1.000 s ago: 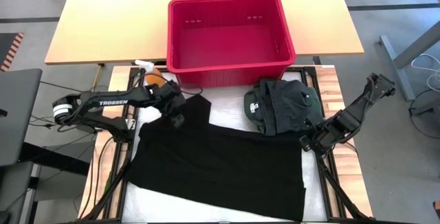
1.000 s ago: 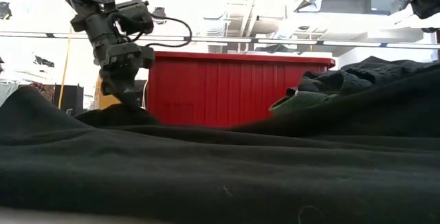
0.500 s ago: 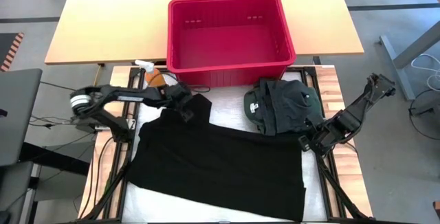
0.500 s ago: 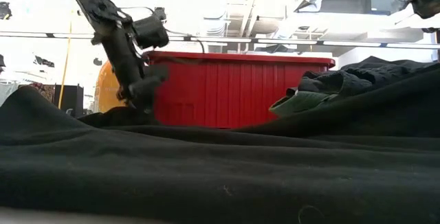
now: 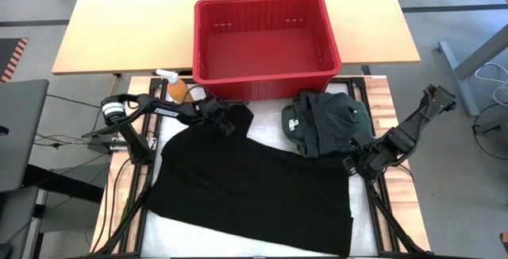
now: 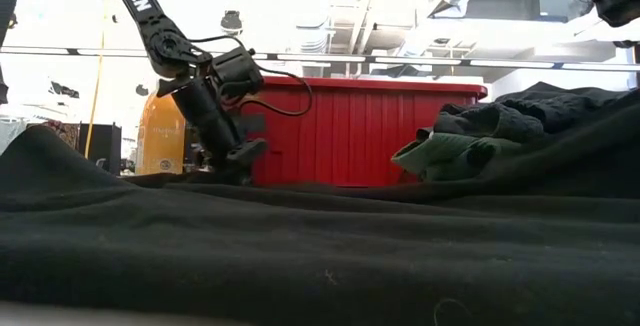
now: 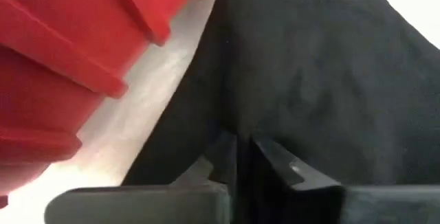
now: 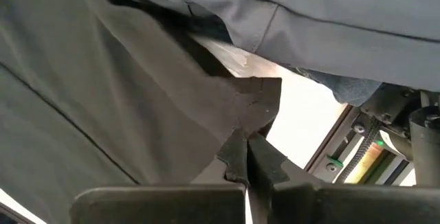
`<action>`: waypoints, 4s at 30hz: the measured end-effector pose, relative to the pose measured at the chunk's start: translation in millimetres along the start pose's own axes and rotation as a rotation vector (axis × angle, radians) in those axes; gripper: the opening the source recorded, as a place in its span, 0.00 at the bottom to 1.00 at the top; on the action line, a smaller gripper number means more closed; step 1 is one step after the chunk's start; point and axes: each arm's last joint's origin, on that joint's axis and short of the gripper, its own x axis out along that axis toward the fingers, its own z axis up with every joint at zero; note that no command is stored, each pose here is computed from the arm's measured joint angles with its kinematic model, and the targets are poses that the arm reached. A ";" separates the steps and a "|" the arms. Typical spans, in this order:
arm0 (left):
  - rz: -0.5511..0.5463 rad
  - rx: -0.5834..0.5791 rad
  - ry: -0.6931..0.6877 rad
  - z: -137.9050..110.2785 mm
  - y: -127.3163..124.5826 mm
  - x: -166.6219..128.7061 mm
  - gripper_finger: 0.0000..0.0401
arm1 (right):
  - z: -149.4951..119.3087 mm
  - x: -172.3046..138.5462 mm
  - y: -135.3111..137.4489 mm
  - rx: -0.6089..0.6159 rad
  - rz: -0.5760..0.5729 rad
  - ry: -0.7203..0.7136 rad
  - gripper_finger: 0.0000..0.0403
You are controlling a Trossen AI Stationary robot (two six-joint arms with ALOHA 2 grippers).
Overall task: Fold Laundry from Bin
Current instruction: Fold the black shirt
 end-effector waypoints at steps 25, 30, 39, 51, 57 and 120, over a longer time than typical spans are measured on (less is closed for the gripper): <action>-0.069 -0.080 -0.379 3.5 35.6 -179.3 0.00 | 8.2 -58.7 1.3 -0.077 0.064 0.003 0.04; -0.243 -0.039 -0.284 -11.3 34.8 -189.2 0.00 | -0.1 -58.6 7.4 -0.186 0.094 0.119 0.04; -0.676 -0.044 0.062 -49.0 24.7 -207.4 0.00 | -20.8 -62.2 34.3 -0.297 0.312 0.280 0.04; -0.957 -0.122 0.273 -69.4 -0.2 -236.0 0.00 | -51.1 -44.9 63.4 -0.366 0.258 0.379 0.04; -0.952 -0.123 0.385 -81.5 -15.5 -244.0 0.00 | -67.1 -32.3 84.2 -0.377 0.264 0.437 0.04; -0.279 -0.418 0.107 -114.5 -32.6 -197.7 0.37 | -87.1 96.0 80.7 -0.077 -0.204 0.152 0.43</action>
